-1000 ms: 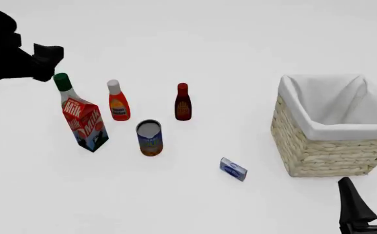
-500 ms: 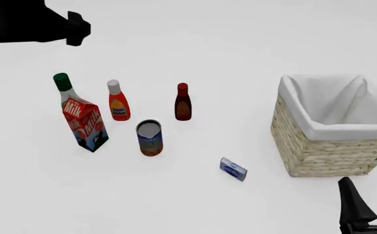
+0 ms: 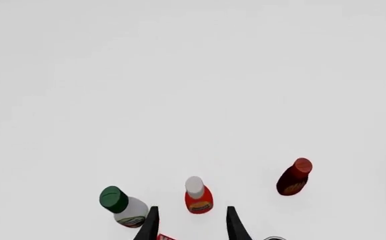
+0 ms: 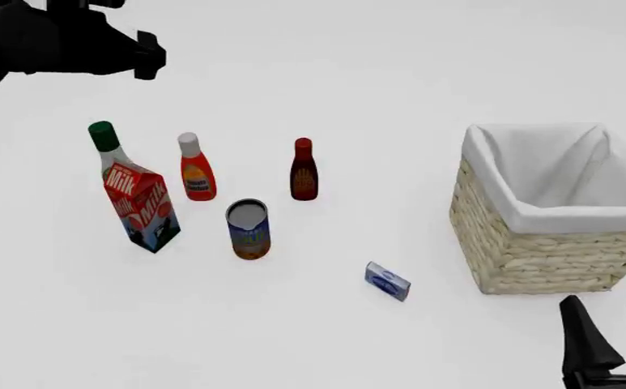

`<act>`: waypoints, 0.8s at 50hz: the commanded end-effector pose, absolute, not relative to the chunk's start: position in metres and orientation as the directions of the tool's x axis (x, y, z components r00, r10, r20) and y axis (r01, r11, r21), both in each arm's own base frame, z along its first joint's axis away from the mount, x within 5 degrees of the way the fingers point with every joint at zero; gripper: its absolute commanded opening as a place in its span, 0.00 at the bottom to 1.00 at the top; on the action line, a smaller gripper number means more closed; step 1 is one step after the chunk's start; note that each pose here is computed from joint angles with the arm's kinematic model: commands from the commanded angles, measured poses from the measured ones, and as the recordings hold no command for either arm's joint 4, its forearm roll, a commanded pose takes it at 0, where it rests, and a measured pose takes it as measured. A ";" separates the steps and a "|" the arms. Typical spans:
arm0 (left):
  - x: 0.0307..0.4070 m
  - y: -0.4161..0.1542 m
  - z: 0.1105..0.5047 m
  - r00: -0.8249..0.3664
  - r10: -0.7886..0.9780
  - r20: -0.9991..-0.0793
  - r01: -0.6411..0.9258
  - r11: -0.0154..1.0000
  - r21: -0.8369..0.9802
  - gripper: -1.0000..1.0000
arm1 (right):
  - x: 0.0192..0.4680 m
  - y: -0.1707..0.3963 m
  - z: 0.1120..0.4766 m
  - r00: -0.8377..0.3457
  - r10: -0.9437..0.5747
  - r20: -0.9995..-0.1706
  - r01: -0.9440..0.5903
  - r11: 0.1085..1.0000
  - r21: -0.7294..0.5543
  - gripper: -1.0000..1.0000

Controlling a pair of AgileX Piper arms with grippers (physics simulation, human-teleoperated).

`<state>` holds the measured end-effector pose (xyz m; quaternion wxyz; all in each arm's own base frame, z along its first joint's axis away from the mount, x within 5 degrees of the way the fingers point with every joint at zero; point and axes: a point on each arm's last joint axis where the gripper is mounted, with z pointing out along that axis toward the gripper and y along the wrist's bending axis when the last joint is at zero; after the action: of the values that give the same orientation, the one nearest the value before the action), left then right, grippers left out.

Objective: Pick the ketchup and place it in the basket.

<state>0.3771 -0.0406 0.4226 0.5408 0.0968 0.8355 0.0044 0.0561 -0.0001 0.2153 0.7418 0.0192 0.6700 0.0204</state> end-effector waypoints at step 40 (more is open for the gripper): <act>0.448 -0.044 0.355 -0.460 0.137 -0.877 0.139 0.987 0.081 1.00 | 0.058 0.000 0.213 0.070 0.057 -0.996 0.000 0.998 0.058 1.00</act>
<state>0.4376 -0.0412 0.3692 0.5185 0.0828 0.8511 0.0016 0.0585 -0.0002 0.2132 0.7329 0.0209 0.6797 0.0205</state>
